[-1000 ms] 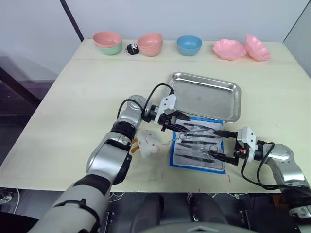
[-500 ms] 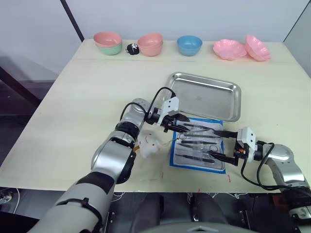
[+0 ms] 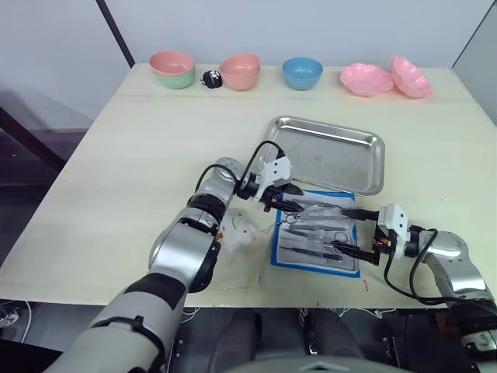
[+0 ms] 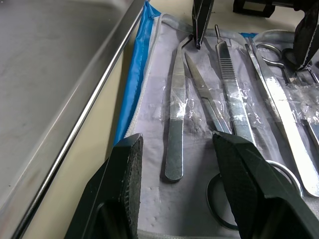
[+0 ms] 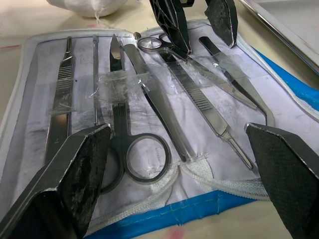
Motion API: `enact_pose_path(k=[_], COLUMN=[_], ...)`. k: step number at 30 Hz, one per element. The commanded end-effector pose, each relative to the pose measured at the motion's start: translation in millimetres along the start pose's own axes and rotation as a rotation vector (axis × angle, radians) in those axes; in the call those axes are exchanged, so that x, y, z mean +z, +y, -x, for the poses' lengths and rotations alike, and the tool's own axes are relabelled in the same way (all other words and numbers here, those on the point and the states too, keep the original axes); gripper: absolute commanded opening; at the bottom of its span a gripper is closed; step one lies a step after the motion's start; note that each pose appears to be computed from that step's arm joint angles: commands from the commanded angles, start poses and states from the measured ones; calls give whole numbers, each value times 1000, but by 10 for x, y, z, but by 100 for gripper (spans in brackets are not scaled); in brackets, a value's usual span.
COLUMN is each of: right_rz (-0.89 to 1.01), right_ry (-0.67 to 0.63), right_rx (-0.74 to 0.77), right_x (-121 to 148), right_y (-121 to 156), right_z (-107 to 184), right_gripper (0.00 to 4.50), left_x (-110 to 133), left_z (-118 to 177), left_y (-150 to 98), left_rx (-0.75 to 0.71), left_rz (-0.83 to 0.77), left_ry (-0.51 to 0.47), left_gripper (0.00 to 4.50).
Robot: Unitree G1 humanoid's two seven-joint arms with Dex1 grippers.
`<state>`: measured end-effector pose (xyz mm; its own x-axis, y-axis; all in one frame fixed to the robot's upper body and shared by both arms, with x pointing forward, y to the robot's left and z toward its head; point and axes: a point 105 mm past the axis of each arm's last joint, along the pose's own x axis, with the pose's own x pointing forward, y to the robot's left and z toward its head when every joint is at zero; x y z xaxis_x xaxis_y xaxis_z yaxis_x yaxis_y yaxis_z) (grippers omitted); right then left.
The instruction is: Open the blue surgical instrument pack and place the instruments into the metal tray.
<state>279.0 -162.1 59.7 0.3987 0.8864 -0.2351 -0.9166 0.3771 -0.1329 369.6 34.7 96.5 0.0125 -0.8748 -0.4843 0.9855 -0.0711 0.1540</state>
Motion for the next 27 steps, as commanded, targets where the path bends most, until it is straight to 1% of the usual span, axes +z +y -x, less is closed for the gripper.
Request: enact_pose_path(k=[1, 2, 3, 4, 5, 13, 18, 27], right_rz=[-55, -56, -57, -59, -66, -111, -149, -208], right_ry=[91, 92, 93, 94, 99, 130, 176, 242], right_rx=[18, 18, 18, 17, 16, 16, 18, 16], right_x=[-259, -263, -265, -270, -279, -337, -402, -484], right_y=[109, 109, 110, 110, 111, 123, 142, 152], right_z=[-9, -7, -5, -4, -2, -2, 0, -19], right_gripper=[450, 450, 450, 450, 450, 450, 450, 450], left_x=[-58, -63, -65, -66, -67, -53, 30, 136], left_z=[-16, -16, -15, -15, -13, 13, 51, 66], left_y=[-26, -28, -28, -28, -30, -7, 66, 108], left_rx=[-21, -22, -23, -23, -24, -15, 15, 13], left_rz=[-4, -3, -3, -2, 2, -1, -34, -74], left_ry=[47, 50, 51, 51, 50, 52, 51, 54], left_gripper=[151, 120, 60, 19, 2, 2, 2, 2])
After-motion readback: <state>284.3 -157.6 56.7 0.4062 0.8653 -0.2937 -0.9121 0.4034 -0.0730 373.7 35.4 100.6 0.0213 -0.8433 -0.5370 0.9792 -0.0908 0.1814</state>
